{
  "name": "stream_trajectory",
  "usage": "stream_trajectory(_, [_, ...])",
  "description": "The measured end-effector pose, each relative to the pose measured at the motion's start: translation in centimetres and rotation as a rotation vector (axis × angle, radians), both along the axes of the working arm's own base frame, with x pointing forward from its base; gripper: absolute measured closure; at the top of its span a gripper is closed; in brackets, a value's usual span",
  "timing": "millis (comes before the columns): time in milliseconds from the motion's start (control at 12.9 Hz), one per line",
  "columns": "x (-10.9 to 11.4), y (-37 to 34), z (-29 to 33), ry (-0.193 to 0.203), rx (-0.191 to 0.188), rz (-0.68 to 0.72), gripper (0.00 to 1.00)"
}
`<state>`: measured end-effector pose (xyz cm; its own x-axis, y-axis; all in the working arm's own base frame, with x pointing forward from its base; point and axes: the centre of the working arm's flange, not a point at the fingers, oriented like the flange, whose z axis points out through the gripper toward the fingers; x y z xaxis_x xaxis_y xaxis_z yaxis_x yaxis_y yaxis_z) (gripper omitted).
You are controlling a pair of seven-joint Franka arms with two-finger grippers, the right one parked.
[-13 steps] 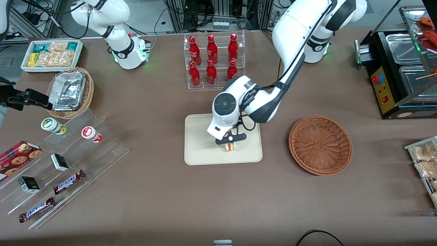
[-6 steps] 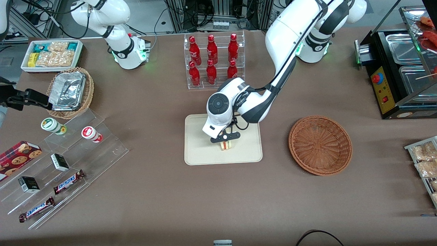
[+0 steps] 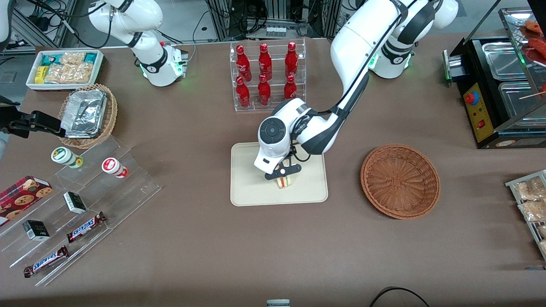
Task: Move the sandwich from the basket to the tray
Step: 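Lower the sandwich onto the tray and open the left gripper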
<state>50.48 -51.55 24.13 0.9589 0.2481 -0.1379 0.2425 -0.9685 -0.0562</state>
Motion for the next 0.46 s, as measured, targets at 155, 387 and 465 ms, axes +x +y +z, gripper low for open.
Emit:
stream_trajectory(155, [0.2,0.1,0.1,-0.003,-0.001,0.003,0.44])
stream_trajectory(387, [0.8,0.1,0.8,-0.015,-0.011,0.012,0.10])
stream_trajectory(465, [1.0,-0.1,1.4,-0.024,-0.019,0.017,0.01])
